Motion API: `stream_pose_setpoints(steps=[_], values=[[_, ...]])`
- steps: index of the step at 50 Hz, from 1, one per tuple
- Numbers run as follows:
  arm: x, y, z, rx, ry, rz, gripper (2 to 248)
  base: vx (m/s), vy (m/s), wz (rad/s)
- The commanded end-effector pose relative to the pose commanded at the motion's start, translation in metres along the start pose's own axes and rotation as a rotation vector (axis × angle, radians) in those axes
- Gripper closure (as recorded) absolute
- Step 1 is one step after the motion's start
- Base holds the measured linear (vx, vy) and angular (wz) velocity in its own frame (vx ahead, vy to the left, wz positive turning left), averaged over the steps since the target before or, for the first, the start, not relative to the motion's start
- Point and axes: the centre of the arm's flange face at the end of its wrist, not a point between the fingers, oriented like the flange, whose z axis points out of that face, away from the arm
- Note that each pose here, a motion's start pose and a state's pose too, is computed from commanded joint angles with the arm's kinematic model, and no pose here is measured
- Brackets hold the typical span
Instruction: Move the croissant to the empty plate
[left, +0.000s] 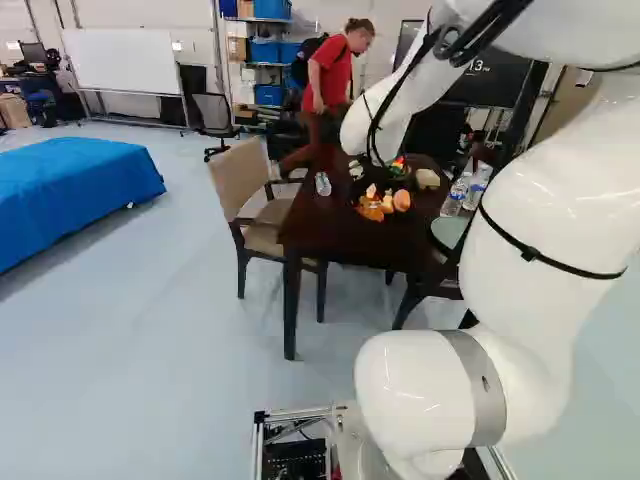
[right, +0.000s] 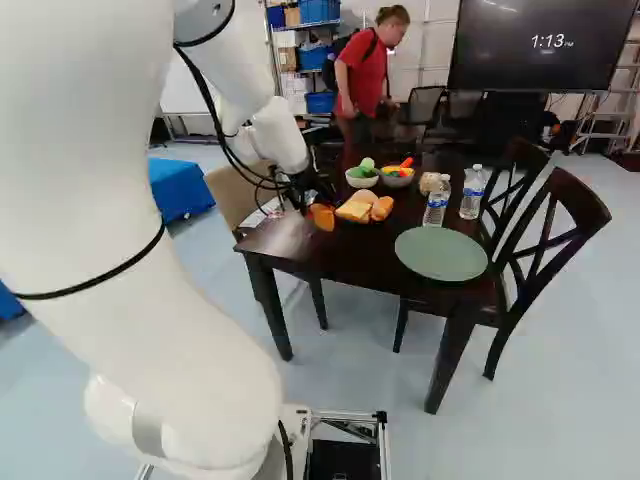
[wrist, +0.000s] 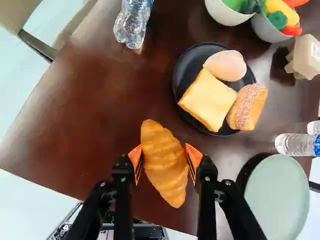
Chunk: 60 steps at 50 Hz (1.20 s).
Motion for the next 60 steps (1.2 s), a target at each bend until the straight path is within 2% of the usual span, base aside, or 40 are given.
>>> stream_pose_setpoints(steps=[53,60], values=[[-0.001,0.098,-0.051,-0.134,0.085,0.165,119,0.000,0.000,0.000],[-0.002,0.110,-0.048,-0.146,0.079,0.184,119,0.000,0.000,0.000]])
